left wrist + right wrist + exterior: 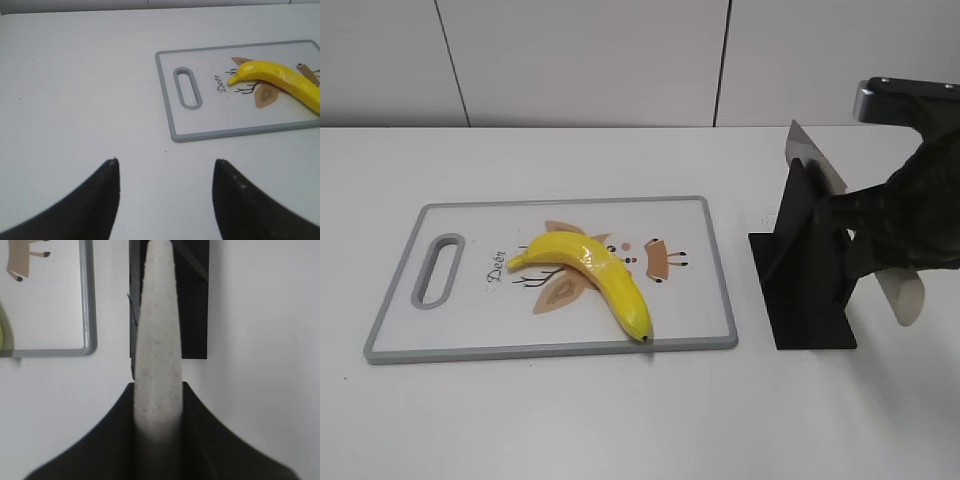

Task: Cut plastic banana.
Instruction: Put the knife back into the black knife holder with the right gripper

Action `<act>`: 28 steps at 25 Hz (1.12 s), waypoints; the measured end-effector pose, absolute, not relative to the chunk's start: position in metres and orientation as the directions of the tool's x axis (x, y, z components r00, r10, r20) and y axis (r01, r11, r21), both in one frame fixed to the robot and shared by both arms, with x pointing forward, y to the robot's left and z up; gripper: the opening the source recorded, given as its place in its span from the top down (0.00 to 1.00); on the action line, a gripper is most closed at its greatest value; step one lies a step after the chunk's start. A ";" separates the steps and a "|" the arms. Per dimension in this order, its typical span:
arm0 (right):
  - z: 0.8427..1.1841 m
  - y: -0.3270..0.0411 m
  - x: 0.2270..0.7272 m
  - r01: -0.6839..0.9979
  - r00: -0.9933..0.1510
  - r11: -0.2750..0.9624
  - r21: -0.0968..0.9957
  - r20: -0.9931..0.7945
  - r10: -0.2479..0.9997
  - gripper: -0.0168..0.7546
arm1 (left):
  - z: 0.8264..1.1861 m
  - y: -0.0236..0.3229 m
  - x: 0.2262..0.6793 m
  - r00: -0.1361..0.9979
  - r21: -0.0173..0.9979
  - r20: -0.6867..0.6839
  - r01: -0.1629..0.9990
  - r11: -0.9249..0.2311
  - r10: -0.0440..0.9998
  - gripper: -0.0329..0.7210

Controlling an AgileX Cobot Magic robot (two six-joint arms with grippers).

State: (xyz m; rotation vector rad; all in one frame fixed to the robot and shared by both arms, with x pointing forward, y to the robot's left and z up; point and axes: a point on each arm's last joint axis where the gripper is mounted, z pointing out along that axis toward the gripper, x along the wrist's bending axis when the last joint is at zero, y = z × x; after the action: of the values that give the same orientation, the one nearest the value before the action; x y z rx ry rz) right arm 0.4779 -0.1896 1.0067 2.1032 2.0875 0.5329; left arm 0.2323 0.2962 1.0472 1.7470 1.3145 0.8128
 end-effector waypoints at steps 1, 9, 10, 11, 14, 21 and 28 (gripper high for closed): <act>1.003 -0.189 0.479 0.945 -0.020 -0.030 0.325 0.150 0.988 0.76 | 1.047 0.296 0.232 0.258 0.874 0.033 0.461 -0.153 0.966 0.23; 0.997 -0.188 0.479 0.956 -0.021 -0.022 0.291 0.142 0.990 0.76 | 1.047 0.296 0.232 0.258 0.874 0.033 0.461 -0.153 0.966 0.23; 0.997 -0.188 0.479 0.958 -0.020 -0.021 0.285 0.142 0.990 0.75 | 1.047 0.296 0.232 0.258 0.874 0.033 0.461 -0.153 0.966 0.23; 0.996 -0.188 0.478 0.961 -0.018 -0.022 0.277 0.143 0.990 0.71 | 1.047 0.296 0.232 0.258 0.874 0.033 0.461 -0.153 0.966 0.23; 0.996 -0.188 0.476 0.966 -0.021 -0.016 0.258 0.141 0.990 0.46 | 1.047 0.296 0.232 0.258 0.874 0.033 0.461 -0.153 0.966 0.23; 1.025 -0.196 0.457 0.954 -0.052 0.001 0.299 0.160 0.986 0.14 | 1.047 0.296 0.232 0.257 0.874 0.031 0.462 -0.151 0.966 0.24; 1.082 -0.218 0.406 0.870 -0.246 0.152 0.469 0.146 0.958 0.17 | 1.047 0.296 0.232 0.257 0.874 0.031 0.462 -0.151 0.966 0.25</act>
State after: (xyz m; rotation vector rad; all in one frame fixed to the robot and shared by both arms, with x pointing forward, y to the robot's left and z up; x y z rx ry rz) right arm 0.4056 -0.2181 1.0816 1.8005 2.2348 0.7010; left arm 0.2323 0.2962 1.0472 1.7451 1.3159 0.8118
